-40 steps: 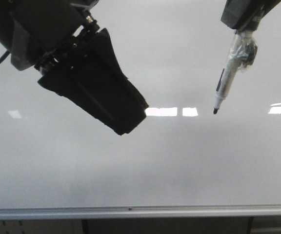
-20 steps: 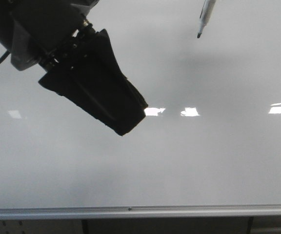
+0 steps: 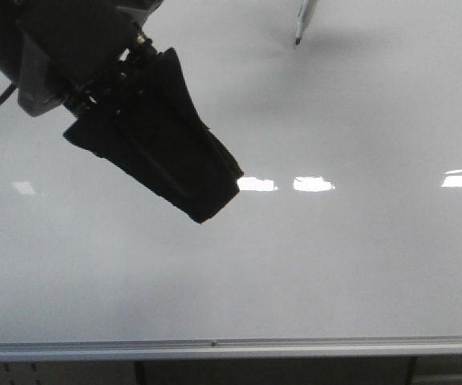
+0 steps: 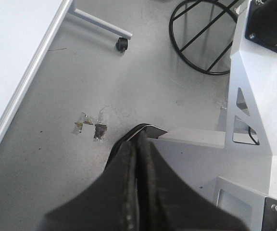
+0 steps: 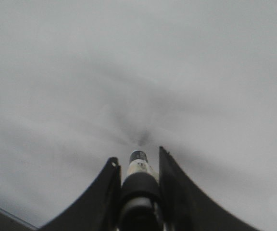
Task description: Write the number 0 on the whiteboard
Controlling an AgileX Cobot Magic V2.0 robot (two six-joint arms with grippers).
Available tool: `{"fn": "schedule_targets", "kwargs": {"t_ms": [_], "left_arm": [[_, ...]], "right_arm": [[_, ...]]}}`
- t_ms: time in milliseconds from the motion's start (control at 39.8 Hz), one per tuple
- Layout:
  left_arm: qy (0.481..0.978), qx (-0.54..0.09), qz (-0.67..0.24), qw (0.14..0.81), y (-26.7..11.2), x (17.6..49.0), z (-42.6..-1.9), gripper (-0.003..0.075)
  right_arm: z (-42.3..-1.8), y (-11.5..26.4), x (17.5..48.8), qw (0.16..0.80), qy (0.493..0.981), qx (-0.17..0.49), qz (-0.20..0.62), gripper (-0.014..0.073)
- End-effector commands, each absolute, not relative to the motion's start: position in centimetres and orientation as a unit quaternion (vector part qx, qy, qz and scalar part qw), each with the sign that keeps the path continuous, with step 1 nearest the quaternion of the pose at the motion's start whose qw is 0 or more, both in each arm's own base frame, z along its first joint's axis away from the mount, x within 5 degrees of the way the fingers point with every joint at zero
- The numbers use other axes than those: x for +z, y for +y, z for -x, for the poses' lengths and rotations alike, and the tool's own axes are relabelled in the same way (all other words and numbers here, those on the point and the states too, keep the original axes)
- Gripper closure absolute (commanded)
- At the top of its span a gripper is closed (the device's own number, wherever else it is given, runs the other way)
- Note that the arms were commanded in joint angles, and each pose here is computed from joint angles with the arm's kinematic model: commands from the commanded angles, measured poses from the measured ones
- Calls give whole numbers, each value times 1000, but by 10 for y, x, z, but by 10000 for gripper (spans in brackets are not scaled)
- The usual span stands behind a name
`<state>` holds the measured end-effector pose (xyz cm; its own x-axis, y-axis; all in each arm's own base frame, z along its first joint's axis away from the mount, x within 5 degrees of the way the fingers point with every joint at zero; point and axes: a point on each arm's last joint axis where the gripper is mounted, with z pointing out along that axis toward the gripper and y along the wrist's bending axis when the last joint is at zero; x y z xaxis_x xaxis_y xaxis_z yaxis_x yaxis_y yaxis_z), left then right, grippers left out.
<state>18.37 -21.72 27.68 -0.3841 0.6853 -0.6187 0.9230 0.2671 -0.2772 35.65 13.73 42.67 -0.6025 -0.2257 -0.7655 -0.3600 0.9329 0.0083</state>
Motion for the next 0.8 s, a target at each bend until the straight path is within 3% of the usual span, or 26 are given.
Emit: {"fn": "schedule_targets", "kwargs": {"t_ms": [0,251,778], "left_arm": [[762,-332,-507,227,-219,298,-181,740],[762,-332,-507,227,-219,298,-181,740],[762,-332,-507,227,-219,298,-181,740]], "right_arm": [[-345,133,463,493,851,92,158,655],[-349,134,461,496,849,92,158,655],[-375,143,422,442,878,76,164,655]]}}
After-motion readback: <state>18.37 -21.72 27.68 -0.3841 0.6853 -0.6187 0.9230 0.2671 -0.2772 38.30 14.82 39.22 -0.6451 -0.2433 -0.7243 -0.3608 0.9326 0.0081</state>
